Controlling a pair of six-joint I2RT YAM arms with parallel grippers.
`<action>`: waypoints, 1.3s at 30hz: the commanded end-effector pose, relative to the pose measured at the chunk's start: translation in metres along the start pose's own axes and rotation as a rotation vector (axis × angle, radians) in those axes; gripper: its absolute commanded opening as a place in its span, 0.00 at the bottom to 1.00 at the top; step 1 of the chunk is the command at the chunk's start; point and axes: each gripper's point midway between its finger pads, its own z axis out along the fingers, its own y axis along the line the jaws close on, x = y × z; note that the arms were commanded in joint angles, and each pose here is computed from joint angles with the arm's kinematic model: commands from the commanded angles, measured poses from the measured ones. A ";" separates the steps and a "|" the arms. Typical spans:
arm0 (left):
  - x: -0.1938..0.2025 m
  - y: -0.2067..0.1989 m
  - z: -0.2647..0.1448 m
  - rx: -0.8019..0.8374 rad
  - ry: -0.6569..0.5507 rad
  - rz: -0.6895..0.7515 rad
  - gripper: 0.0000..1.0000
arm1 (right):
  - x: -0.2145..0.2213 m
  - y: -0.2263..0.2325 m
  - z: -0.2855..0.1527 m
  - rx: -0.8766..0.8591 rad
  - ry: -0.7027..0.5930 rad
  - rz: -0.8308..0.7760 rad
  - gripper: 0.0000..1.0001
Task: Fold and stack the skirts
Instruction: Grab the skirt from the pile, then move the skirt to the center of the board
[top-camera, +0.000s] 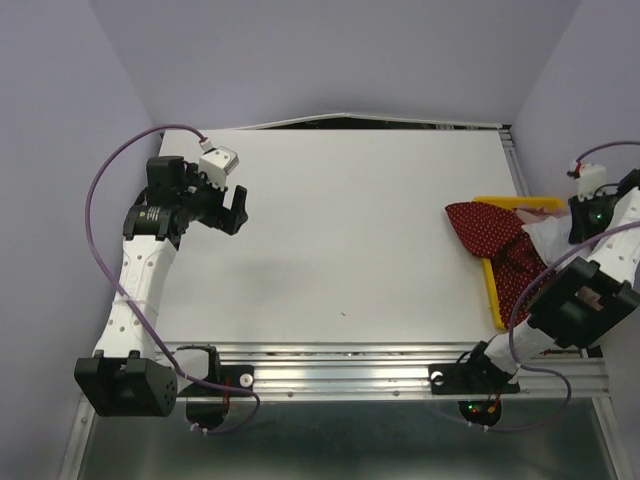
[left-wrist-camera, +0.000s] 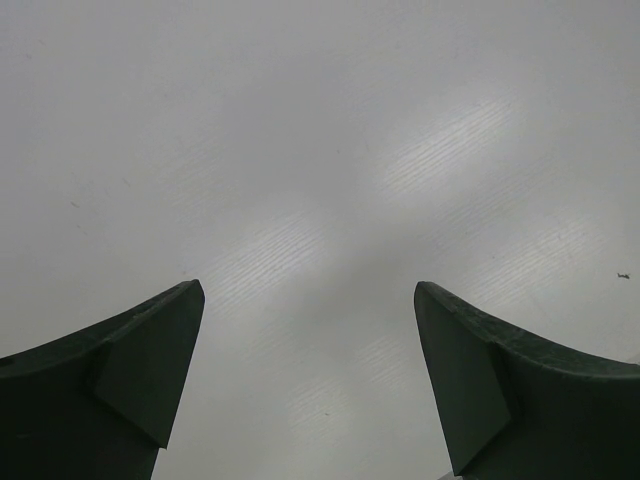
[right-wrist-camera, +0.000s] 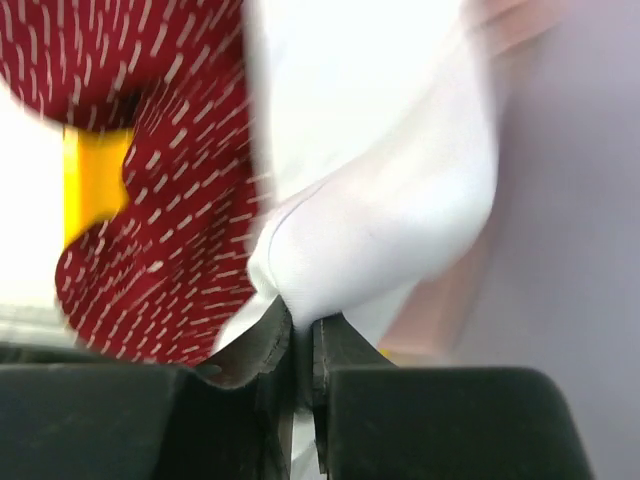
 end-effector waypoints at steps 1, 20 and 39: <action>-0.027 0.007 -0.005 -0.034 -0.079 0.008 0.99 | -0.094 -0.009 -0.102 0.141 -0.373 -0.017 0.01; -0.030 0.070 -0.012 -0.087 -0.085 -0.225 0.99 | -0.239 0.340 0.004 -0.445 -0.548 -0.421 0.02; 0.032 0.047 0.020 0.058 0.055 -0.089 0.98 | -0.203 0.486 0.064 -0.728 -0.349 -0.491 0.86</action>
